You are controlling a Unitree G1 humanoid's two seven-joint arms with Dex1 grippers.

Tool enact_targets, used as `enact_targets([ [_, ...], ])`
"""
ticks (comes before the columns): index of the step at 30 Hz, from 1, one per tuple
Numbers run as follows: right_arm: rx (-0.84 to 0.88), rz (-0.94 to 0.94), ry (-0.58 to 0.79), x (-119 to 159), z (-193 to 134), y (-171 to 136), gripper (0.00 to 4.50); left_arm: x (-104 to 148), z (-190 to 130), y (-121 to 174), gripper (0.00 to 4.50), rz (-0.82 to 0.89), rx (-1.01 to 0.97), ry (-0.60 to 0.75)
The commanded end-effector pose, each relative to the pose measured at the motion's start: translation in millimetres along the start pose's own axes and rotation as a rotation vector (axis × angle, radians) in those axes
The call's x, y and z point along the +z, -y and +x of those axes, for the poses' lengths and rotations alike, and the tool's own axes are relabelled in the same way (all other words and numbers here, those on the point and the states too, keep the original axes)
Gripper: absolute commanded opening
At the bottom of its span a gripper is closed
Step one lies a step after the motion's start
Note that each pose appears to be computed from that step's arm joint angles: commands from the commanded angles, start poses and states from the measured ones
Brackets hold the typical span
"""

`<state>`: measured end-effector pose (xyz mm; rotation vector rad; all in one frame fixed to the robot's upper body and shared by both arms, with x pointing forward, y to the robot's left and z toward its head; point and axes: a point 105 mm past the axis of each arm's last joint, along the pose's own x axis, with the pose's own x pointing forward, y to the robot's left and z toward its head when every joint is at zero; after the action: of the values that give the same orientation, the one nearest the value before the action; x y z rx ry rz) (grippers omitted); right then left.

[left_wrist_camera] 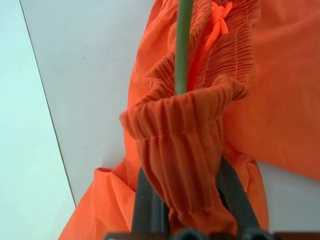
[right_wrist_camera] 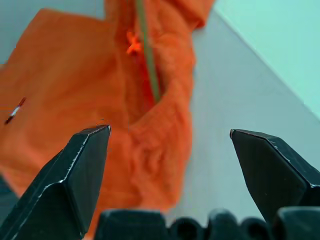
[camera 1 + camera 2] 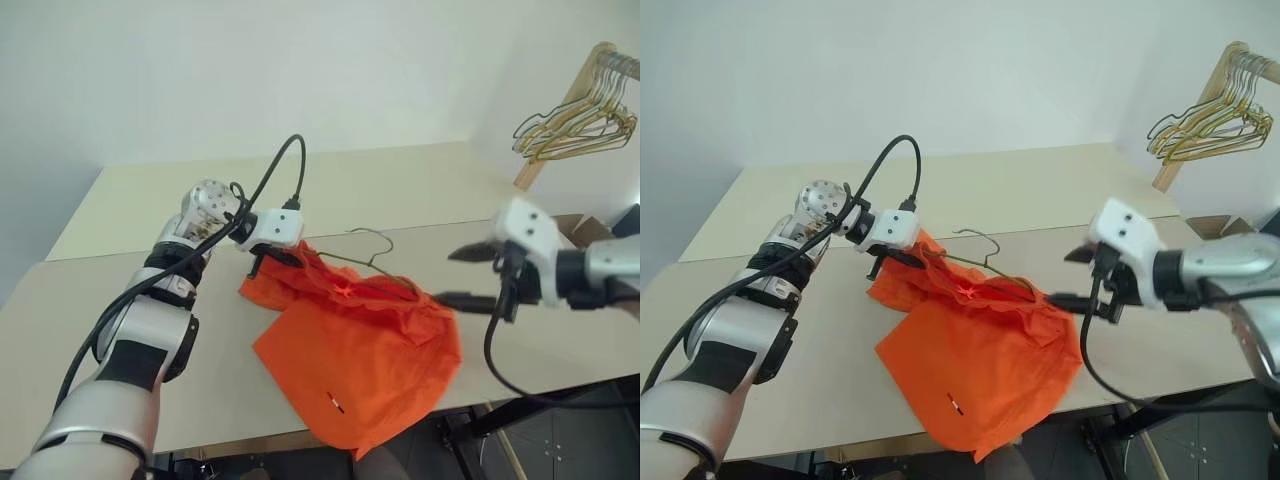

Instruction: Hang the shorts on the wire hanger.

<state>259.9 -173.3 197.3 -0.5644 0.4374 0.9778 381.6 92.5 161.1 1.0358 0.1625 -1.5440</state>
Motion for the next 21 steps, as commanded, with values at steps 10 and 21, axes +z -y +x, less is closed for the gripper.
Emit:
enact_targets([
  [10,-0.077,-0.074,-0.157,-25.0,40.9,13.0,4.45,11.5,-14.8,-13.2,0.0,0.025,0.063,0.028],
  [21,-0.071,-0.059,-0.165,-23.2,59.4,31.8,3.16,9.7,-18.3,-10.4,0.0,0.023,0.06,0.03],
])
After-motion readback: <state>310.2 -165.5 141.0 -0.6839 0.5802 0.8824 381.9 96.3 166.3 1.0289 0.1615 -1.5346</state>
